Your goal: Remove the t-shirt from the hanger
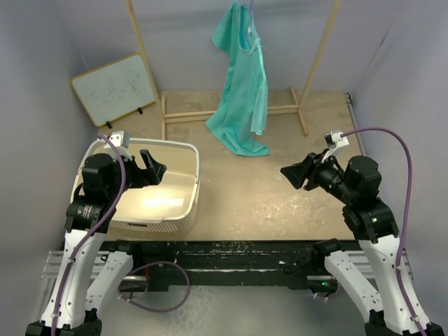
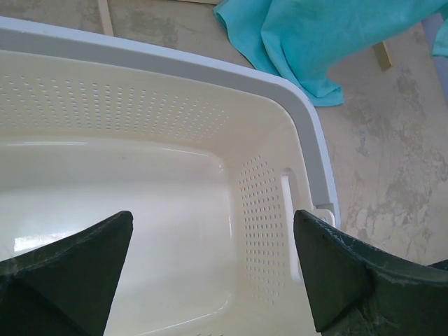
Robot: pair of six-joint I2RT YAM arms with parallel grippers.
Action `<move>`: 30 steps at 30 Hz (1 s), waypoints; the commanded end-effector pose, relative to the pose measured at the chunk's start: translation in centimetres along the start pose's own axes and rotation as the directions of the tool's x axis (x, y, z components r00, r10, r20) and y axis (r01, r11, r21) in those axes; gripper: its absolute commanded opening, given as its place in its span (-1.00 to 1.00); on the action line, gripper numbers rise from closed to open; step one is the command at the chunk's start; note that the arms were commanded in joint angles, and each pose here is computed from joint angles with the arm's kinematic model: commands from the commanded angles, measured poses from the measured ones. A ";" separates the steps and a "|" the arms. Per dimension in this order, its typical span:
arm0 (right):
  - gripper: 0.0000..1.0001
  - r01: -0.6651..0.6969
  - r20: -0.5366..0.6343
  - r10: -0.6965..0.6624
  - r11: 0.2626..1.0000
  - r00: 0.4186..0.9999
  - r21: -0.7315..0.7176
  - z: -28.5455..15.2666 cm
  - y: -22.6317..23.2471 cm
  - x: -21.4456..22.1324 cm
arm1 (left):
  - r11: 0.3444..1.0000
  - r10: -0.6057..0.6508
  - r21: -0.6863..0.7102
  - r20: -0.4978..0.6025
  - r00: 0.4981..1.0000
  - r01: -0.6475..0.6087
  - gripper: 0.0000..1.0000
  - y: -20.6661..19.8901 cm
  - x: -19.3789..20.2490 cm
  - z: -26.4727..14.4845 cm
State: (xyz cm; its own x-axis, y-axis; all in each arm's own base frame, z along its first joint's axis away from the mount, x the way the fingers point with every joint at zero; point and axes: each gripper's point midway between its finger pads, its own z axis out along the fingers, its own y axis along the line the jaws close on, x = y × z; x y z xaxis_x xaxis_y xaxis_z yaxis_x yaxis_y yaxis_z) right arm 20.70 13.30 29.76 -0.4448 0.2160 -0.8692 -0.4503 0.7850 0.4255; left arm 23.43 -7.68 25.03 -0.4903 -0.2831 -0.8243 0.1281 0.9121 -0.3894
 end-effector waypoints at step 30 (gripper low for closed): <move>-0.26 0.153 0.223 -0.153 0.988 0.963 0.014 6.8 4.4 -24.4 | 0.997 0.030 0.063 0.065 0.997 -0.034 0.98 -1.5 -2.1 -0.6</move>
State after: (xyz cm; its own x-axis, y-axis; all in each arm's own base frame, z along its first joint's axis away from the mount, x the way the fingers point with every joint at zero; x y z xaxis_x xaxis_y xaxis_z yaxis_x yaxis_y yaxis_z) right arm 31.48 15.57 48.14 -0.2333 0.2163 -0.9481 -0.5360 0.7849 0.3109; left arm 23.34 -7.99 25.05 -0.4965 -0.2810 -0.8213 0.1429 0.9068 -0.3966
